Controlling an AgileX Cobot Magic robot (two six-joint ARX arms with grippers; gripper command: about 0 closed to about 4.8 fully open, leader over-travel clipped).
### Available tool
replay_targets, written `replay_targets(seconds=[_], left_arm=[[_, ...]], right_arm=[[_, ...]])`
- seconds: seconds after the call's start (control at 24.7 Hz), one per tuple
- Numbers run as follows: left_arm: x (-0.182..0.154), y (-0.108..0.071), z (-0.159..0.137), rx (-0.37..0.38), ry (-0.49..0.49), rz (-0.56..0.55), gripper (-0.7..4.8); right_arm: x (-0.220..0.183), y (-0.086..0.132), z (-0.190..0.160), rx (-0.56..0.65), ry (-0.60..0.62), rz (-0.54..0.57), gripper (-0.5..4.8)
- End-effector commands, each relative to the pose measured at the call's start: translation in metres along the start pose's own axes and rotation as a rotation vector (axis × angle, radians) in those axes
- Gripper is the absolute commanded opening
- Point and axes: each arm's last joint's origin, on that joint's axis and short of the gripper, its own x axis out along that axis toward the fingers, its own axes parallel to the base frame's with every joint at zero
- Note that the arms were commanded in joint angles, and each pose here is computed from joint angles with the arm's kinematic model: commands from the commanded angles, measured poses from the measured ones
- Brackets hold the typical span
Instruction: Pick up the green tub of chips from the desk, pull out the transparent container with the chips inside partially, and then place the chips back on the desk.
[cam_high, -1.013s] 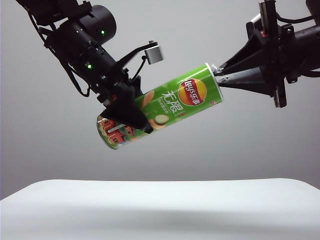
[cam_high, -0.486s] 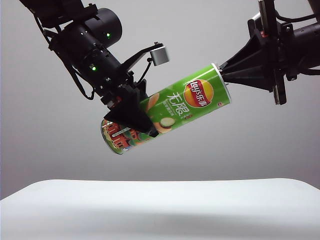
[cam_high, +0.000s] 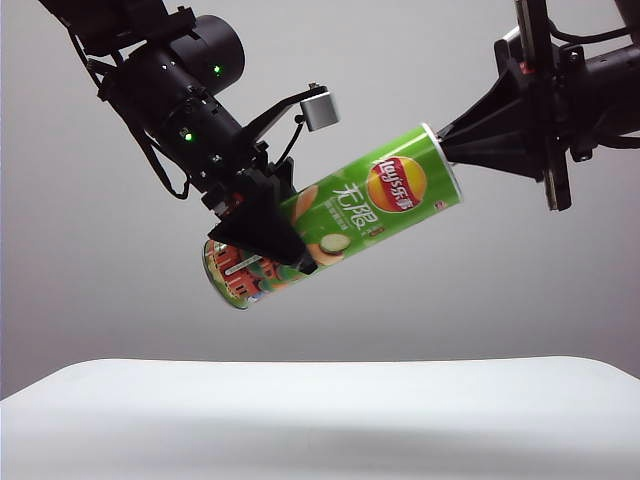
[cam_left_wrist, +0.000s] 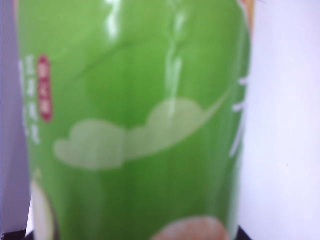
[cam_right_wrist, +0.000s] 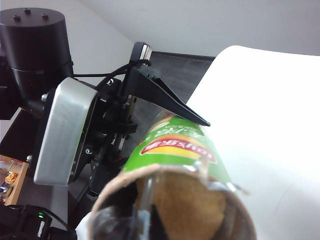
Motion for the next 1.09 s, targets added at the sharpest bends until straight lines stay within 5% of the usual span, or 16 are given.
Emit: replay_targets(seconds=[0.04,1.09], left_arm=[[0.000,0.001,0.004,0.012,-0.027,0.008,3.26],[-0.001,-0.004,-0.005,-0.054,0.121,-0.003,3.25]], right_arm=[[0.004,0.005,0.001,-0.025,0.012,0.037,-0.06],[-0.022,-0.012,0.009,-0.055,-0.068,-0.075,-0.06]])
